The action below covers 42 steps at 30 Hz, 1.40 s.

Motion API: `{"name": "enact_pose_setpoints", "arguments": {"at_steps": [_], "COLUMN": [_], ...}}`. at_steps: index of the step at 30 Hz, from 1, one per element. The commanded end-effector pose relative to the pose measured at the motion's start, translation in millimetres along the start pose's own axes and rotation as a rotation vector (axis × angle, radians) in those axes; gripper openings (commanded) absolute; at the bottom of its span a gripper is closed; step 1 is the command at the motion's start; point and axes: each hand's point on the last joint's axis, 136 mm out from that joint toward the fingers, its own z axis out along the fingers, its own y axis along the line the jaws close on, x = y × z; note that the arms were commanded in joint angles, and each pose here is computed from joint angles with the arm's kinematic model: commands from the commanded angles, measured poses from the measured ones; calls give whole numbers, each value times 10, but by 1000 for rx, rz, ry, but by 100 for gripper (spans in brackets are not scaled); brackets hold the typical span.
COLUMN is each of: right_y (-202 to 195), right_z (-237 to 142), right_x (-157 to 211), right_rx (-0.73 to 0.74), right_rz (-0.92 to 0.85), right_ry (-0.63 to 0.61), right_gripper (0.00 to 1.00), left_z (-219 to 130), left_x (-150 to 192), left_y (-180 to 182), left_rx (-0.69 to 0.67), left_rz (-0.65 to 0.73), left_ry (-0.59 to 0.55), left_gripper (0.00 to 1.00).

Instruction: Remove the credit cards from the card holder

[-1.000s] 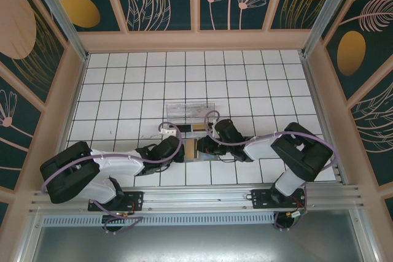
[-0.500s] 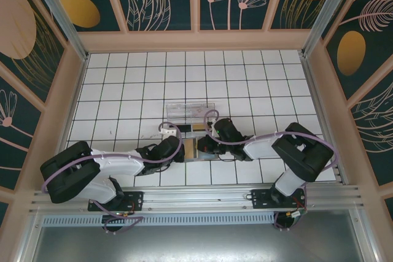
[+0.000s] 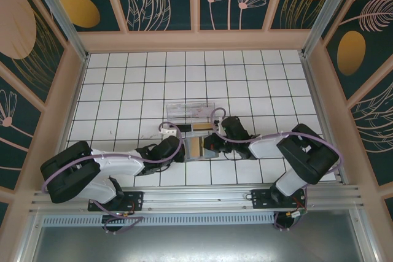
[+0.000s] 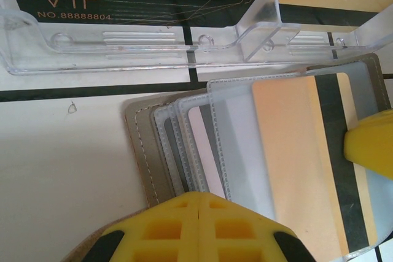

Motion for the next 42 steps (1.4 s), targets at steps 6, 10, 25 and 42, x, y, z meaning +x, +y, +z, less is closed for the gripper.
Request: {"name": "enact_pose_setpoints", "arguments": {"at_steps": [6, 10, 25, 42], "right_y": [-247, -293, 135, 1068], "right_z": [-232, -376, -1125, -965], "right_x": [-2, -21, -414, -555], "right_rx": [33, 33, 133, 345], "right_rz": [10, 21, -218, -1083], "right_ry": [-22, -52, -245, -249], "right_gripper": [6, 4, 0, 0], "left_z": [14, 13, -434, -1380], "left_x": [260, 249, -426, -1040], "left_y": [217, 207, -217, 218], "left_rx": [-51, -51, 34, 84], "left_rz": [30, 30, 10, -166], "left_ry": [94, 92, -109, -581], "left_gripper": [0, 0, 40, 99]}}
